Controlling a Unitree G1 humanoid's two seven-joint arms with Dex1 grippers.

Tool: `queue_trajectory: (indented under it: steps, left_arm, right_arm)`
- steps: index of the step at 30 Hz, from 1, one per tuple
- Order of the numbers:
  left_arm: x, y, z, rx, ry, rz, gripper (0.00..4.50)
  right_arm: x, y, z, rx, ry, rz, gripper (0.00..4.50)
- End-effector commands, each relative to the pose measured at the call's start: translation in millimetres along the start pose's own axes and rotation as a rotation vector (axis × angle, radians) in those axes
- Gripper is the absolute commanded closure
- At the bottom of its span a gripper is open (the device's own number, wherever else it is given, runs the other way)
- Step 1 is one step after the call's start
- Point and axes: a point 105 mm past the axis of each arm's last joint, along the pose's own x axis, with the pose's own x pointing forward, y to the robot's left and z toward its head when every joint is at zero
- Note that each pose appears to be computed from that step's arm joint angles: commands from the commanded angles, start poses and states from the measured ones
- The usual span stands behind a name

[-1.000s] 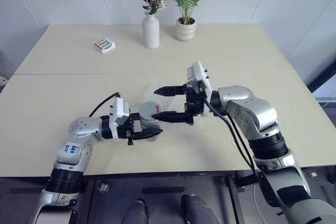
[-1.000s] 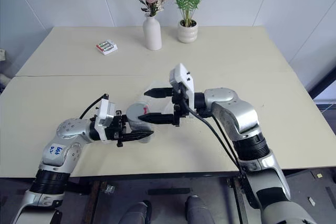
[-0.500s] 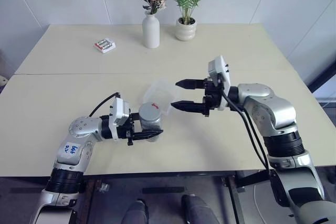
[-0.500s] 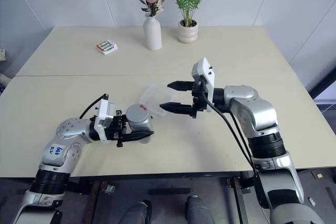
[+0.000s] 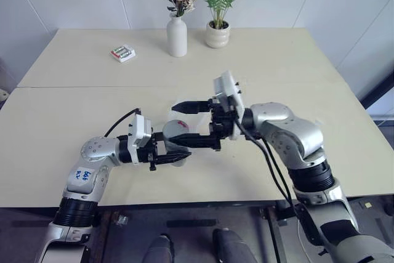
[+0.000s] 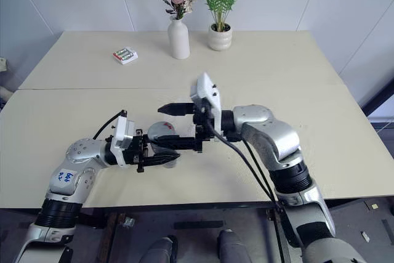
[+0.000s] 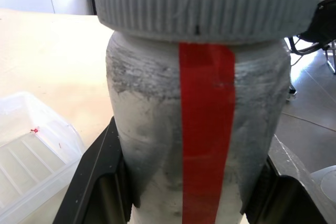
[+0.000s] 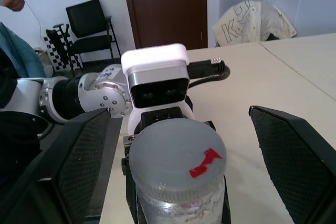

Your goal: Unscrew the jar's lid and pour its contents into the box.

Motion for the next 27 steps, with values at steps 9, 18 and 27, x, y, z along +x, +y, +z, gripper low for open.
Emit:
queue_trajectory:
  steps: [9, 18, 27]
  left_arm:
    - [3.7, -2.2, 12.4, 0.043, -0.032, -0.015, 2.41]
    - [3.8, -2.3, 12.6, 0.042, -0.032, -0.016, 2.41]
    - [4.2, -2.0, 12.3, 0.04, -0.03, -0.021, 2.41]
  right_arm:
    - [10.2, -5.0, -1.4, -0.053, 0.01, -0.024, 0.04]
    - [0.1, -11.2, 0.3, -0.055, 0.01, -0.056, 0.04]
    - [-21.1, -17.0, 3.4, -0.051, 0.011, -0.09, 0.04]
